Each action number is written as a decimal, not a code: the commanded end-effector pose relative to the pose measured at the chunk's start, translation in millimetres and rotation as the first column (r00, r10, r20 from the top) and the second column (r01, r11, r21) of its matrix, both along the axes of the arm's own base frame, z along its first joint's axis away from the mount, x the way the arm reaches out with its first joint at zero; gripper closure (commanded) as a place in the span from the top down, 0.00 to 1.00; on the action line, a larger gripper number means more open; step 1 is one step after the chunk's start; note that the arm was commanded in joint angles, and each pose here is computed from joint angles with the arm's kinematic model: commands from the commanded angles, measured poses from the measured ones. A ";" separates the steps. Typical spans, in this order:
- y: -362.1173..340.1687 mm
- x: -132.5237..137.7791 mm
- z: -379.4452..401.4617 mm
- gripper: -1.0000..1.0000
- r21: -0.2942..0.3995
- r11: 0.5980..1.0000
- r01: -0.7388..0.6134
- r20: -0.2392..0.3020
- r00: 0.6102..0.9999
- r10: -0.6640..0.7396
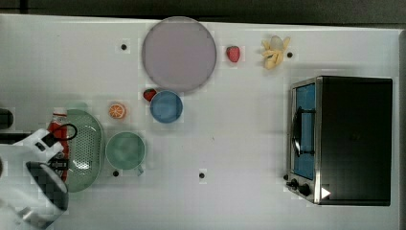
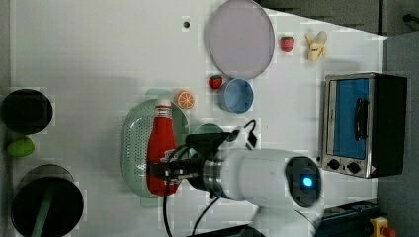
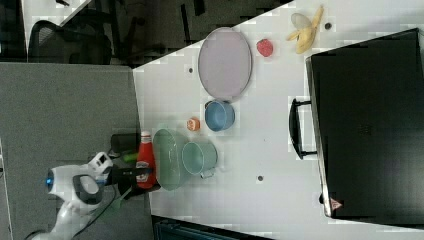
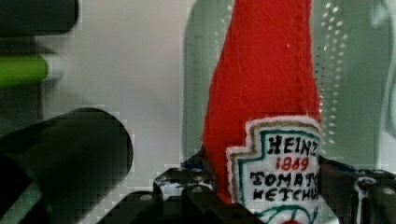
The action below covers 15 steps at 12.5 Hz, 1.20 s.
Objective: Pick Ketchup from the table and place it in strainer.
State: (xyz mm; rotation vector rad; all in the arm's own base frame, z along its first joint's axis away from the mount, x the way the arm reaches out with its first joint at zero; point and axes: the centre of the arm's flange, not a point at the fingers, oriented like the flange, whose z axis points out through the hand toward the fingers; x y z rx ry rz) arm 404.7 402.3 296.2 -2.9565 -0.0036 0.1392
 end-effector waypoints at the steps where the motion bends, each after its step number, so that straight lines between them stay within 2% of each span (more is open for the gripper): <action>1: -2.0 2.9 -33.6 0.63 -0.009 0.994 0.107 -0.028 0.994 -0.107; 2: -1.4 4.7 -45.9 0.65 0.009 0.991 0.133 -0.033 0.991 -0.133; 5: -0.1 10.4 -60.2 0.97 0.064 0.986 0.155 -0.009 0.988 -0.154; 7: -9.1 21.0 -37.2 1.00 0.051 0.977 0.206 0.021 0.978 -0.207; 10: -41.8 42.4 33.3 1.00 0.001 0.954 0.301 0.110 0.948 -0.299; 11: -57.7 48.8 58.0 1.00 -0.018 0.936 0.353 0.112 0.931 -0.349; 13: -94.4 57.9 102.6 1.00 -0.060 0.886 0.460 0.052 0.888 -0.457; 15: -136.0 65.1 147.7 1.00 -0.100 0.867 0.489 -0.018 0.870 -0.493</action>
